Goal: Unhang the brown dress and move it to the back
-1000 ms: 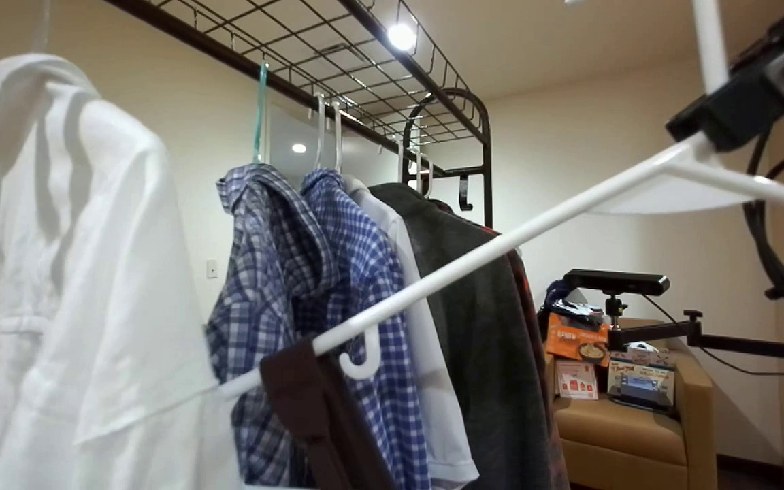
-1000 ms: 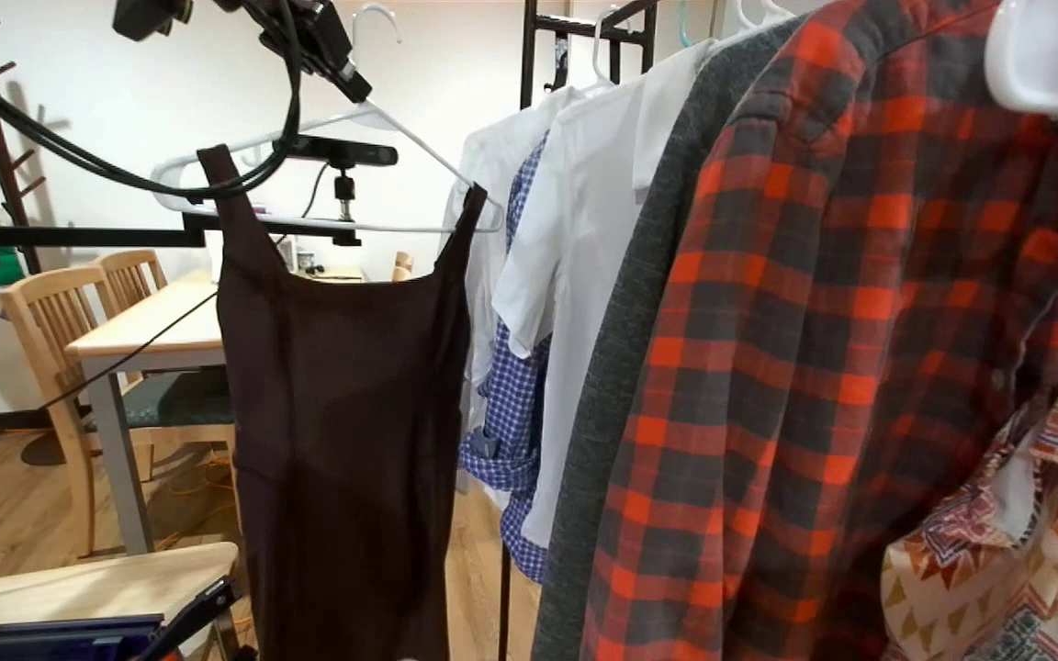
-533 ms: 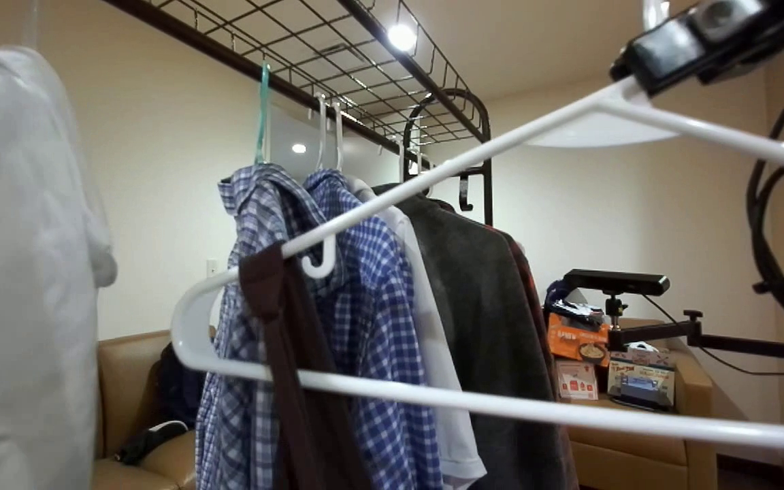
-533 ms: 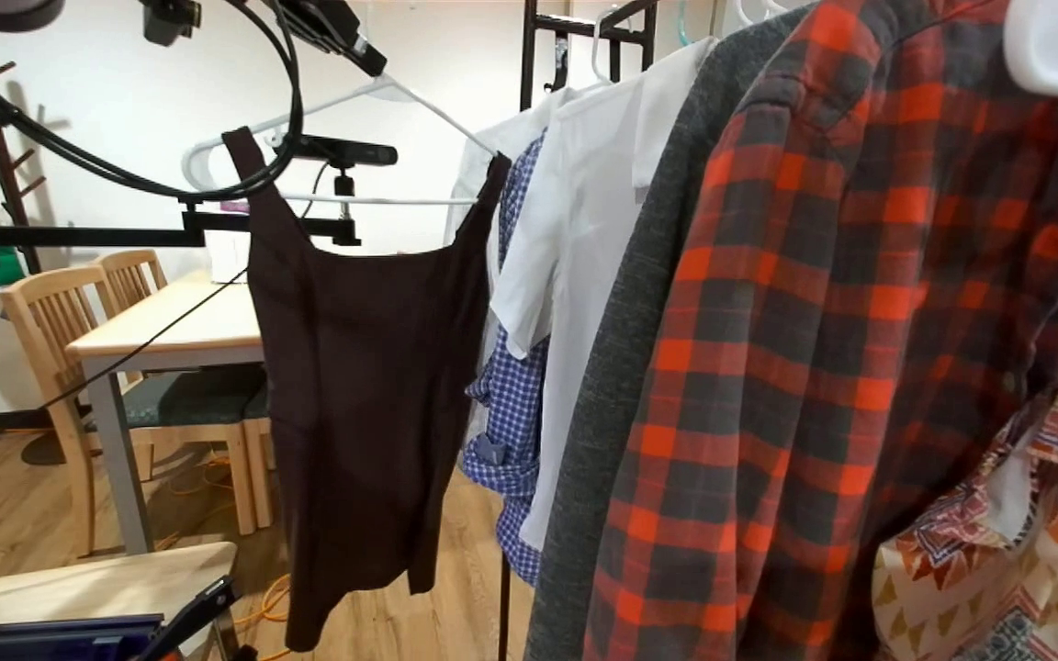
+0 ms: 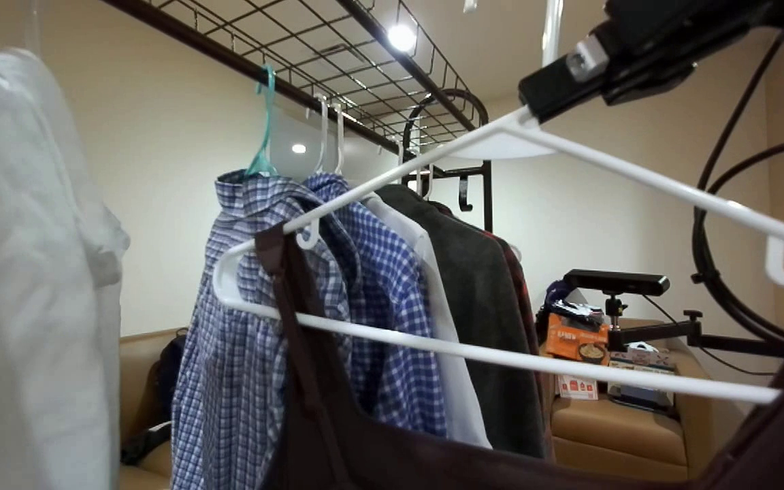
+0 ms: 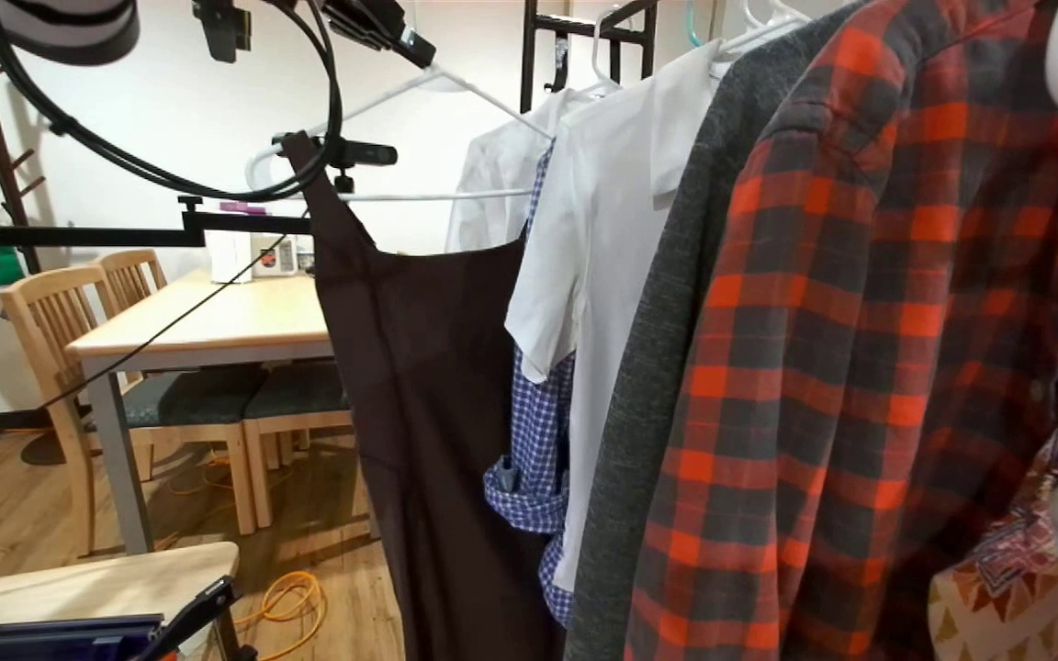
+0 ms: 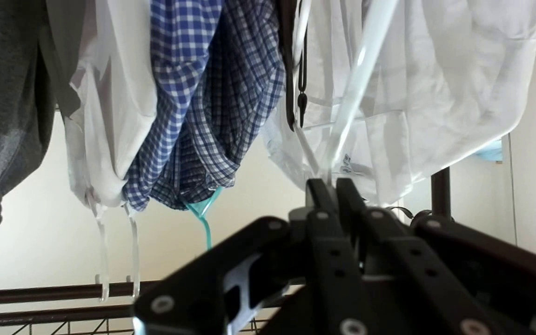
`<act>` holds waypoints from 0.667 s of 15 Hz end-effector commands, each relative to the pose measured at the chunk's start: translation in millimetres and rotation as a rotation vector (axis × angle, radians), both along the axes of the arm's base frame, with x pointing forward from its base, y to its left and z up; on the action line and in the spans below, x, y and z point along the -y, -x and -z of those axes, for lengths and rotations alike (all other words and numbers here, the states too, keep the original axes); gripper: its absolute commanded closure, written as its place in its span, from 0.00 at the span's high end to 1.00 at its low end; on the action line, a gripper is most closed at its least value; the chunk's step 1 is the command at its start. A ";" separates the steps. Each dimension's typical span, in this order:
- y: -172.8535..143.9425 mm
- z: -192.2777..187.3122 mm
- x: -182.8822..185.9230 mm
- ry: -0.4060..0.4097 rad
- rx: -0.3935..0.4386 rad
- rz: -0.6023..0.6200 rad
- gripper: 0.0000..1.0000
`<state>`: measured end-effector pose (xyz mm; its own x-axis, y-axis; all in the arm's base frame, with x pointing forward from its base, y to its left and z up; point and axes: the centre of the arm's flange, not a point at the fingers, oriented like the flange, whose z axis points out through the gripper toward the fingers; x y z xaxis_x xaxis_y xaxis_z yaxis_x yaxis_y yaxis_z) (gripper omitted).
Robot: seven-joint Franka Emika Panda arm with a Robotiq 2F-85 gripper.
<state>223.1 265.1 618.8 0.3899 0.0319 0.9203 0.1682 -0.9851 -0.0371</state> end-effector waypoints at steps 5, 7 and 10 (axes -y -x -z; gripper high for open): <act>-11.1 -13.3 -9.2 0.008 0.033 0.020 0.07; -22.9 -27.9 -13.3 0.021 0.072 0.047 0.07; -54.3 -52.7 -16.1 0.048 0.119 0.108 0.07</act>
<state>241.0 268.1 638.5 0.3488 0.0364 0.9365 0.1086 -0.9941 -0.0018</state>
